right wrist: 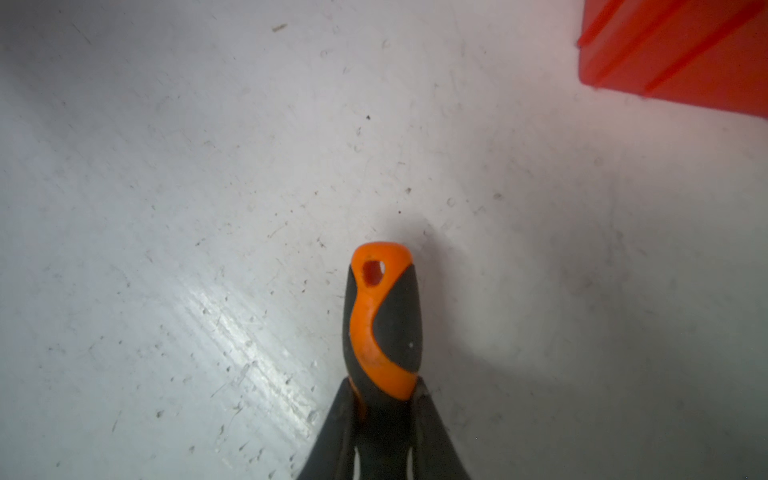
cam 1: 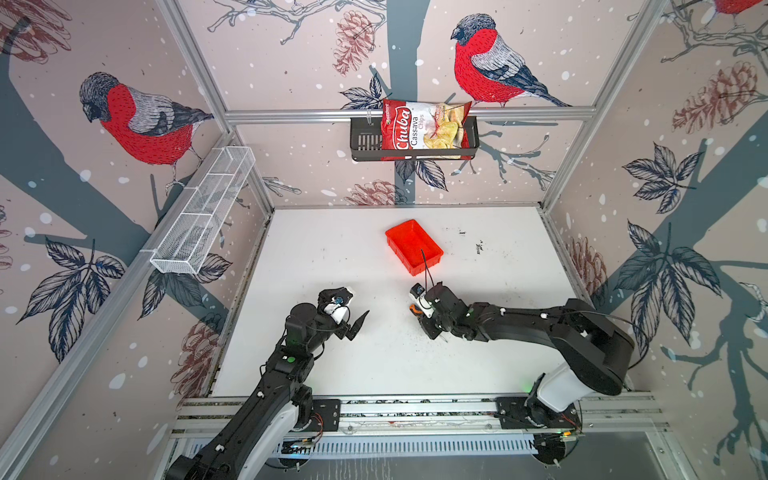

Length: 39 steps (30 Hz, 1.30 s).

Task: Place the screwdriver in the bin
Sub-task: 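Lift the screwdriver with the right gripper and carry it over the red bin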

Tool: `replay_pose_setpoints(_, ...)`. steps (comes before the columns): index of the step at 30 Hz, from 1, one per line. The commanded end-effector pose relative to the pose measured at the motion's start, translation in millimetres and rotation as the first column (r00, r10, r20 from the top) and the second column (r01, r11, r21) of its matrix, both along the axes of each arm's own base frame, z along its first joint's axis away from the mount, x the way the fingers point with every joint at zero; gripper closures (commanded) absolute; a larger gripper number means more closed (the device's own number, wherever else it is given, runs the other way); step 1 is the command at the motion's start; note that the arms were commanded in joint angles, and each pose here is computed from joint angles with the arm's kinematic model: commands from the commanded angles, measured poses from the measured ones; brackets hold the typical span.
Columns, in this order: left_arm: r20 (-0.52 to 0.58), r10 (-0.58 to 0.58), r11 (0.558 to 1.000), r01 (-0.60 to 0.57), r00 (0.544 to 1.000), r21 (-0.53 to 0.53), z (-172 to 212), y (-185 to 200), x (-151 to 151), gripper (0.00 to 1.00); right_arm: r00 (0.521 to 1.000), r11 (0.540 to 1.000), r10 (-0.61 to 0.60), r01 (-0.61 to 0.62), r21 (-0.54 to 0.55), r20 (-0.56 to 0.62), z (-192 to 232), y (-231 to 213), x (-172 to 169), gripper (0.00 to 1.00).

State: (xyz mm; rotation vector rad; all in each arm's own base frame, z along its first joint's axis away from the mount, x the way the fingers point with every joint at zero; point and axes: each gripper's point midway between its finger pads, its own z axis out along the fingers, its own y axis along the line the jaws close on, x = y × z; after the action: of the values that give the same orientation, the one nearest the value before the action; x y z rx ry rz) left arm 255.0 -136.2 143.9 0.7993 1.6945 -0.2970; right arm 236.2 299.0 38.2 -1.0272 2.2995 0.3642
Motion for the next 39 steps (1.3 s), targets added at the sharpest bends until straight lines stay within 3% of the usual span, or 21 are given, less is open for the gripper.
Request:
replay_pose_setpoints(1, 0.011, -0.006, 1.0, 0.006, 1.0, -0.009, 8, -2, 2, 0.01, 0.999, 0.998, -0.038, 0.036, 0.053, 0.034, 17, 5, 12, 0.88)
replay_pose_setpoints(11, 0.007, -0.043, 0.999, 0.043, 0.999, -0.031, 19, -16, 5, 0.01, 0.99, 0.988, -0.093, 0.079, 0.129, 0.107, 60, 3, 44, 0.9)
replay_pose_setpoints(26, 0.023, -0.097, 0.994, 0.098, 0.995, -0.054, 27, -48, 9, 0.01, 0.951, 0.979, -0.136, 0.087, 0.182, 0.277, 122, 11, 126, 0.9)
replay_pose_setpoints(39, 0.042, -0.012, 0.992, 0.017, 0.999, -0.123, 39, -52, 34, 0.01, 0.919, 0.958, -0.198, 0.106, 0.268, 0.342, 147, 36, 213, 0.89)
